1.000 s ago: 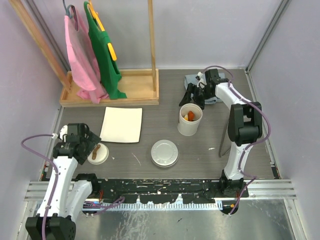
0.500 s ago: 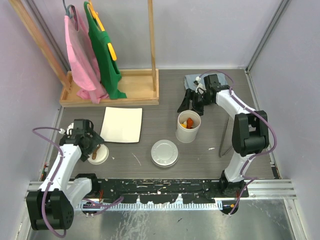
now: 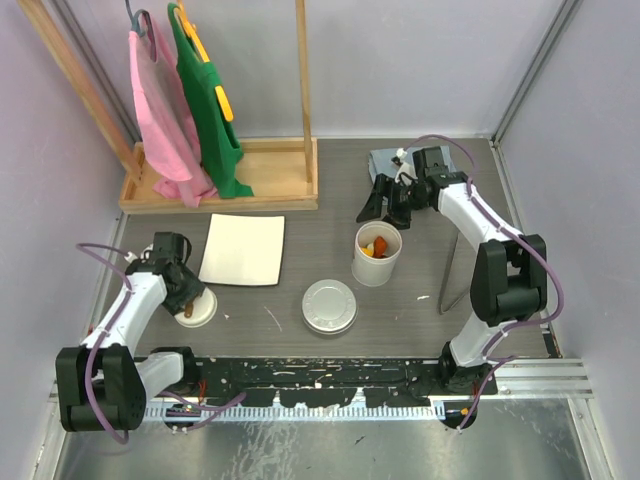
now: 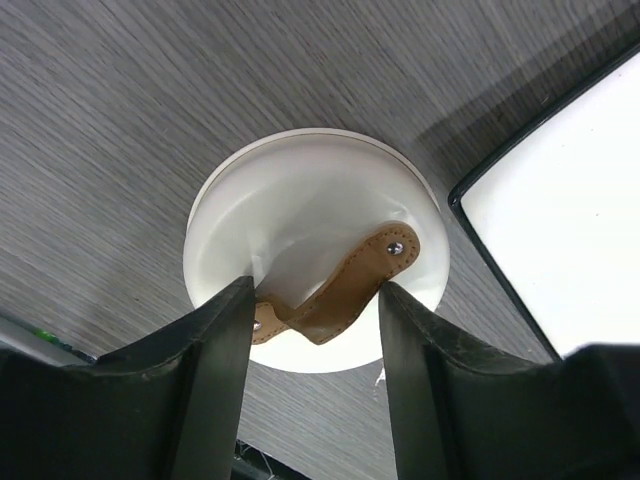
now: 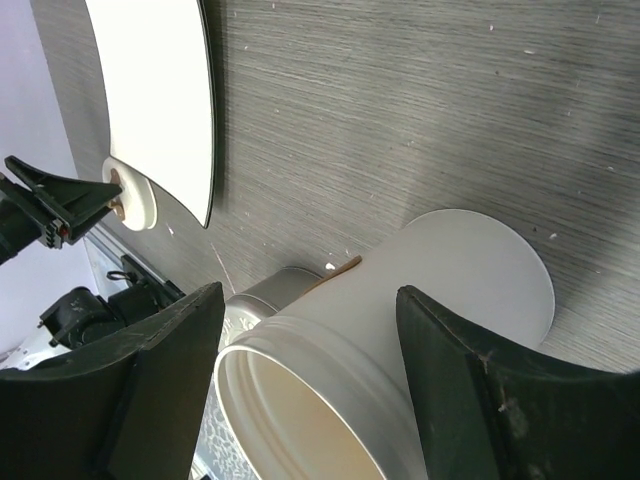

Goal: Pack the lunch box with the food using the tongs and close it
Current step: Pick up the box lid from the center of the board.

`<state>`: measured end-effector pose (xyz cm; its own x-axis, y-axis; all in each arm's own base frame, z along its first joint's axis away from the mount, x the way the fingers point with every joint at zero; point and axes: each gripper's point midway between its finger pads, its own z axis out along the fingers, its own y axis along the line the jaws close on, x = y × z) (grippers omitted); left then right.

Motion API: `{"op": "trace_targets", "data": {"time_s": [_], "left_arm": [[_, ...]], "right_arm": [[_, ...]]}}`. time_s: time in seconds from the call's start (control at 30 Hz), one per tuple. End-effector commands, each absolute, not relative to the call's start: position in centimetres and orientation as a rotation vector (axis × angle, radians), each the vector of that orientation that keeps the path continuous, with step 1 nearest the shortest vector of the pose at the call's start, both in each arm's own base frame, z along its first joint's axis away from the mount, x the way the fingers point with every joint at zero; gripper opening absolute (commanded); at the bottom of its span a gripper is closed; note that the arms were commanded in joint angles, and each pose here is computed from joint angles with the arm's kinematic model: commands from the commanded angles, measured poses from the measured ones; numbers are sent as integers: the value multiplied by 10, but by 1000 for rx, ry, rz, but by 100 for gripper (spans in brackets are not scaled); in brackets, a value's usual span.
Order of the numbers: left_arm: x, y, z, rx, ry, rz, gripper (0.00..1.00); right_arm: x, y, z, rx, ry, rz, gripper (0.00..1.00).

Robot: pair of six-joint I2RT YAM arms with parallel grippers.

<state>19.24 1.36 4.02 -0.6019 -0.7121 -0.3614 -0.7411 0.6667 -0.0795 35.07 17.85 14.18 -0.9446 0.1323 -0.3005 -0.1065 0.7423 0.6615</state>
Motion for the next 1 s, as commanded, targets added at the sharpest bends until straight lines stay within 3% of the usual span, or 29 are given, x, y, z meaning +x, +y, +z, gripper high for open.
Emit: {"op": "trace_targets", "data": {"time_s": [0.0, 0.23, 0.43, 0.77, 0.97], "left_arm": [[204, 18, 44, -1134, 2483, 116, 47], [206, 17, 46, -1120, 2465, 93, 18], [207, 15, 53, -1100, 2449, 59, 0], [205, -5, 115, -1049, 2402, -129, 0], [201, -24, 170, -964, 2363, -295, 0]], "right_arm": [[346, 179, 166, -8, 2544, 1028, 75], [337, 174, 163, -1, 2550, 989, 75], [332, 169, 163, 5, 2552, 948, 75], [336, 134, 172, 107, 2511, 717, 77], [319, 147, 163, 150, 2556, 892, 77]]}}
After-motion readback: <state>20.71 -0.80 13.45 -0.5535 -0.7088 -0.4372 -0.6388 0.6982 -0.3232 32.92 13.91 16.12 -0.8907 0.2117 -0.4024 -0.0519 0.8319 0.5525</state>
